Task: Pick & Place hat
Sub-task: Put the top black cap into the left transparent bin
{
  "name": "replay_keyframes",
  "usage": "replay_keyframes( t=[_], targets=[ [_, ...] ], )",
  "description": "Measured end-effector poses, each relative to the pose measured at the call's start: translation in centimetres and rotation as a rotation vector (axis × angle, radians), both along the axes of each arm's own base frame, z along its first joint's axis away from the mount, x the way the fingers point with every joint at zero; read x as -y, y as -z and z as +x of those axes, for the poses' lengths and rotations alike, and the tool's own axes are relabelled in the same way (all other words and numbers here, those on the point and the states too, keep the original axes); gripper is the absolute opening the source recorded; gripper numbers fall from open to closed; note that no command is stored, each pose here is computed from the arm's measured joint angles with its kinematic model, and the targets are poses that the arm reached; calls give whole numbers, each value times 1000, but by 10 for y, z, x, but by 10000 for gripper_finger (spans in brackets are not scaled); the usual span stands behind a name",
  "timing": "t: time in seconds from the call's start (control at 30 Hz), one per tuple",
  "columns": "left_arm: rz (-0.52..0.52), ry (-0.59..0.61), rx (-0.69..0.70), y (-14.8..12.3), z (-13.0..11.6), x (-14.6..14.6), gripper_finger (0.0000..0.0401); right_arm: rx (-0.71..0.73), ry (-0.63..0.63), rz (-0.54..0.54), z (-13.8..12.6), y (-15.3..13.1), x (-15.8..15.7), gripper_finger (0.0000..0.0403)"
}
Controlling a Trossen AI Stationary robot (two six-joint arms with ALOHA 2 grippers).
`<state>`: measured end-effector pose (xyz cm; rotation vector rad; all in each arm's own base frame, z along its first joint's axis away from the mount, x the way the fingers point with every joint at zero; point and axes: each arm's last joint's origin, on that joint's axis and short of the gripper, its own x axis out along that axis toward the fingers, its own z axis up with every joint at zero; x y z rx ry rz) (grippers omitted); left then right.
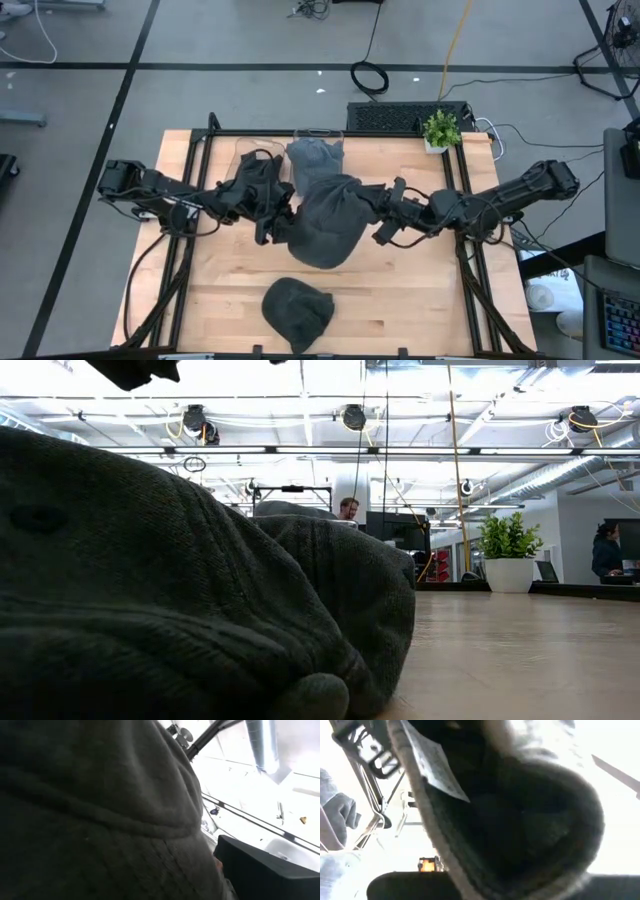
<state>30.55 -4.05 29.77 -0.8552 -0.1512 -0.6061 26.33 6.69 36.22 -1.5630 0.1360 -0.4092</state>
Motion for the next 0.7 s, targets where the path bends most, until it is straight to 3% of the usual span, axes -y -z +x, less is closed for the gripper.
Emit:
replay_keyframes(
  t=[0.7],
  targets=[
    [-8, -79, -77, 7, 5, -19, 285, 70, -14, 28, -25, -20, -4, 0]
  ],
)
